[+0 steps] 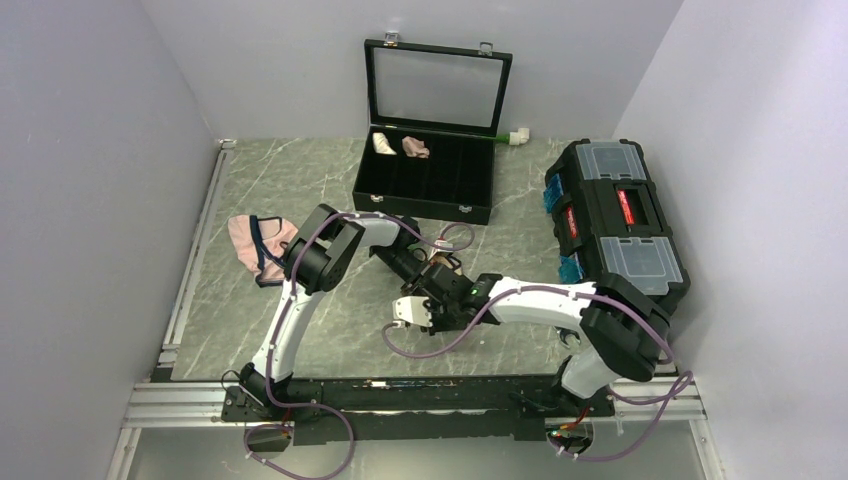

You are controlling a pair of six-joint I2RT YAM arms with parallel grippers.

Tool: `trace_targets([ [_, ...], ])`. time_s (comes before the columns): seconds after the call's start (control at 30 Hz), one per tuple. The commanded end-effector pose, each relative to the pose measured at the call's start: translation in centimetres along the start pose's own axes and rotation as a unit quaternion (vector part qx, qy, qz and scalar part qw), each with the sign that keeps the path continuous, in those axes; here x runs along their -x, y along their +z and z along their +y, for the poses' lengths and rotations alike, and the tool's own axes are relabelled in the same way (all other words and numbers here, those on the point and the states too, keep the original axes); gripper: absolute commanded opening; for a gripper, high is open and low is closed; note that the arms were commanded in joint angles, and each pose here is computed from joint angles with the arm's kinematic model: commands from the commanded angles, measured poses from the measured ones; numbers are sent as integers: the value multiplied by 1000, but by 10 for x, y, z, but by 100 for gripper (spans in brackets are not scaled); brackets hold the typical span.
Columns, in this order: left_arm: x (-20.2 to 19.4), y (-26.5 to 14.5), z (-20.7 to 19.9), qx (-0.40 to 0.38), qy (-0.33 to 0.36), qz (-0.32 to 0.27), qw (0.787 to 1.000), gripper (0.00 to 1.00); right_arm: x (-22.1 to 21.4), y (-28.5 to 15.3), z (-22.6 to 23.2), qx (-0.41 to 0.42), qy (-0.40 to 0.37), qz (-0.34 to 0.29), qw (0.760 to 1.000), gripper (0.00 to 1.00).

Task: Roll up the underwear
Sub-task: Roll the underwear to the center of the board.

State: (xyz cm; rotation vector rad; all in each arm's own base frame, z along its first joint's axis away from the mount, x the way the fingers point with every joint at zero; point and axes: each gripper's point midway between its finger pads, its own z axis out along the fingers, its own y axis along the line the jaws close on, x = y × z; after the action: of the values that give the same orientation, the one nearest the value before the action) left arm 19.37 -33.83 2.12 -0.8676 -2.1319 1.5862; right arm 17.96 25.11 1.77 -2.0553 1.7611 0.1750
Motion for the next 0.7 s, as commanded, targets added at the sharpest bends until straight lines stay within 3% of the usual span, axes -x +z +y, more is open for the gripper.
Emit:
trace_targets([
  [0.0, -11, 0, 22, 47, 15, 25, 998, 0, -14, 10, 10, 35, 9, 21, 999, 20],
  [0.2, -8, -6, 16, 61, 31, 20, 997, 9, -25, 10, 26, 94, 40, 34, 994, 0],
  [0.53, -5, -20, 8, 82, 64, 0, 995, 28, -29, 3, 30, 147, 93, 17, 985, 0],
  [0.67, -3, -29, 3, 90, 74, -12, 993, 39, -28, 1, 28, 146, 98, 14, 984, 0],
])
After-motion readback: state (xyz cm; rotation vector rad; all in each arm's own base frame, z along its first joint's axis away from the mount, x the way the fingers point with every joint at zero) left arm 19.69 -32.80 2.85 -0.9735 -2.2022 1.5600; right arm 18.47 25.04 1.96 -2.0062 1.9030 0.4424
